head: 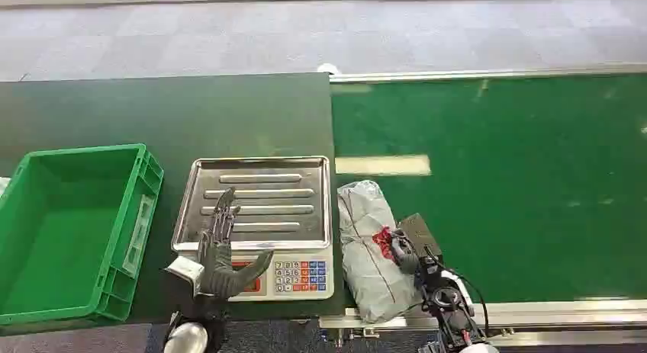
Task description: Moved the parcel from conveyor to table for the left to box.
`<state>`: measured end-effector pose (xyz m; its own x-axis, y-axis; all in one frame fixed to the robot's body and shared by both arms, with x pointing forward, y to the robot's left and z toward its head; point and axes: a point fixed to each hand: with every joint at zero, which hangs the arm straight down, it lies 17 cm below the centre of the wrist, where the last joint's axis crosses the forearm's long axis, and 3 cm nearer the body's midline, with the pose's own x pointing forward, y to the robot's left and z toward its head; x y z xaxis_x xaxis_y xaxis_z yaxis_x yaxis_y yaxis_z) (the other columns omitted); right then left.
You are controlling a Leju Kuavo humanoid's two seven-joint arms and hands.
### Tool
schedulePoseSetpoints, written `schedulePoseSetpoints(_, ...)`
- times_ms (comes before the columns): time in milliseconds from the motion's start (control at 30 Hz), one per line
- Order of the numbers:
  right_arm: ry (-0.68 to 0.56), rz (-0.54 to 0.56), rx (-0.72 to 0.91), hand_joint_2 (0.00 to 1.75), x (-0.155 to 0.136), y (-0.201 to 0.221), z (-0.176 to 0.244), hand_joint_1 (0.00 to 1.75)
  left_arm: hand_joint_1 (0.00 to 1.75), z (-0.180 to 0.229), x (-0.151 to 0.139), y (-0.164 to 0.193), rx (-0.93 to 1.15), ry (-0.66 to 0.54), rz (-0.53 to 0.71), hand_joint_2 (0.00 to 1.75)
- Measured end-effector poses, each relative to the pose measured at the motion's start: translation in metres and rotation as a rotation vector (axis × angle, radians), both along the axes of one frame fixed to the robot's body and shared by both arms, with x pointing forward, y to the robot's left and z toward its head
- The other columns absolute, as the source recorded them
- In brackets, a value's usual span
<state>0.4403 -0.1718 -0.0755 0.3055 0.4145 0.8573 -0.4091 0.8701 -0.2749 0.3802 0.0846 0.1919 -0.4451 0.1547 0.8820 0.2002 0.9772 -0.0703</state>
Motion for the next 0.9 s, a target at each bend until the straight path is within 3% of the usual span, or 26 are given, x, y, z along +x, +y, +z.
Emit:
schedulePoseSetpoints(233, 0.007, -0.026, -0.010, 1.75, 0.005, 0.000, 0.000, 1.75, 0.00, -0.002, 0.001, 0.004, -0.002, 0.011, 0.022, 1.75)
schedulePoseSetpoints(400, -0.075, -0.171, -0.043, 1.75, 0.021, -0.025, 0.014, 1.75, 0.00, -0.007, -0.003, 0.012, 0.000, 0.023, 0.055, 1.75)
schedulePoseSetpoints(500, -0.222, -0.337, -0.021, 1.75, 0.039, -0.056, 0.052, 1.75, 0.00, -0.007, -0.006, 0.018, 0.003, 0.023, 0.075, 1.75)
schedulePoseSetpoints(633, -0.417, -0.493, 0.018, 1.75, 0.043, -0.092, 0.107, 1.75, 0.00, -0.006, -0.008, 0.020, 0.012, 0.016, 0.080, 1.75)
schedulePoseSetpoints(900, -0.754, -0.605, 0.095, 1.75, 0.022, -0.127, 0.213, 1.75, 0.00, -0.001, -0.009, 0.018, 0.014, -0.008, 0.066, 1.75)
